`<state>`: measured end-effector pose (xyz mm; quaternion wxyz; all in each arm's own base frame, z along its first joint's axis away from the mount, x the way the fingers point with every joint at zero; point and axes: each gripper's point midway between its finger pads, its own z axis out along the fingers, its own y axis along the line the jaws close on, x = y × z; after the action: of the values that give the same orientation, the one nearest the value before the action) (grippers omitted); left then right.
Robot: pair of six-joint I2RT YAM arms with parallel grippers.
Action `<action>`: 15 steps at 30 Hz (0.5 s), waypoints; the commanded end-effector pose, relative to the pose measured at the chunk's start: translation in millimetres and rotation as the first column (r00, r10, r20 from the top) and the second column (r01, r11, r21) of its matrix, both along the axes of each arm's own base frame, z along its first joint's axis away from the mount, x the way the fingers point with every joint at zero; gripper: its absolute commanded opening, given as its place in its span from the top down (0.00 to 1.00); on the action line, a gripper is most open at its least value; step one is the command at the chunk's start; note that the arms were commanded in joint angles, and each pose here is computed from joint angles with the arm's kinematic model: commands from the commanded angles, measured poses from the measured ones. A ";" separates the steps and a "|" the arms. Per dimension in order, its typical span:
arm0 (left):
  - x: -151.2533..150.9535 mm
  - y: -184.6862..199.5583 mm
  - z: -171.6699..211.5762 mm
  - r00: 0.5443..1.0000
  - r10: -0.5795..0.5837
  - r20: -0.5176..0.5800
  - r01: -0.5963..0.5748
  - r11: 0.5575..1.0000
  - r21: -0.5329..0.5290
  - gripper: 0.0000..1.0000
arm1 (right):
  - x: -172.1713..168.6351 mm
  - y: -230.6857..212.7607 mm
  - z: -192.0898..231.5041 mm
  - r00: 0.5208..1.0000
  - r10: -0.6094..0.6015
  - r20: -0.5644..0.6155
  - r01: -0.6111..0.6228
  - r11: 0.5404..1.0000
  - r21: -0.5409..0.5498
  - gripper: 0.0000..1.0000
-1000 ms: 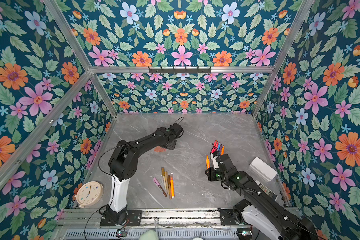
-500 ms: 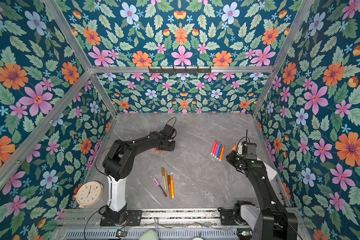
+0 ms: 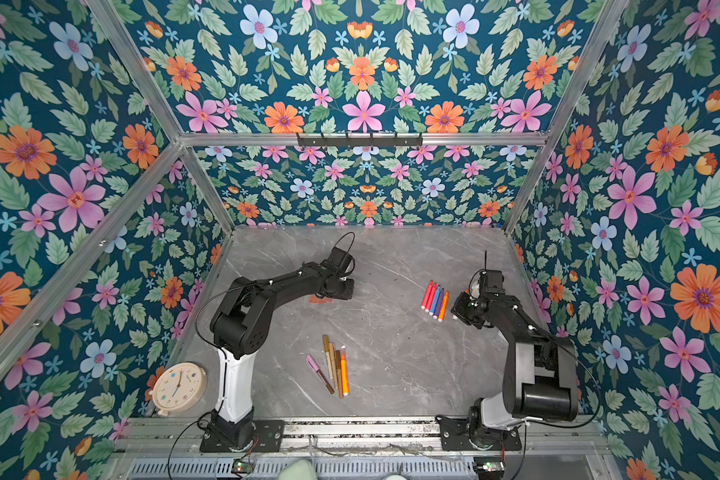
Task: Open the pen caps
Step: 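Lower the uncapped orange highlighter beside the orange marker and open the right gripper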
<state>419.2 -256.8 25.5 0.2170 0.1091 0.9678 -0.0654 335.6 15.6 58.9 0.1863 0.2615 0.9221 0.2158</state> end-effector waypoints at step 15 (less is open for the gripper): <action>-20.0 40.4 -13.0 0.999 0.042 -0.028 -0.037 0.986 0.164 0.71 | 20.4 3.3 -15.7 1.000 0.007 -0.022 -0.006 0.999 0.041 1.00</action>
<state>416.0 -230.2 22.6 0.2314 0.0979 0.9679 -0.0076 354.5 16.8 42.5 0.1717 0.2635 0.9222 0.2251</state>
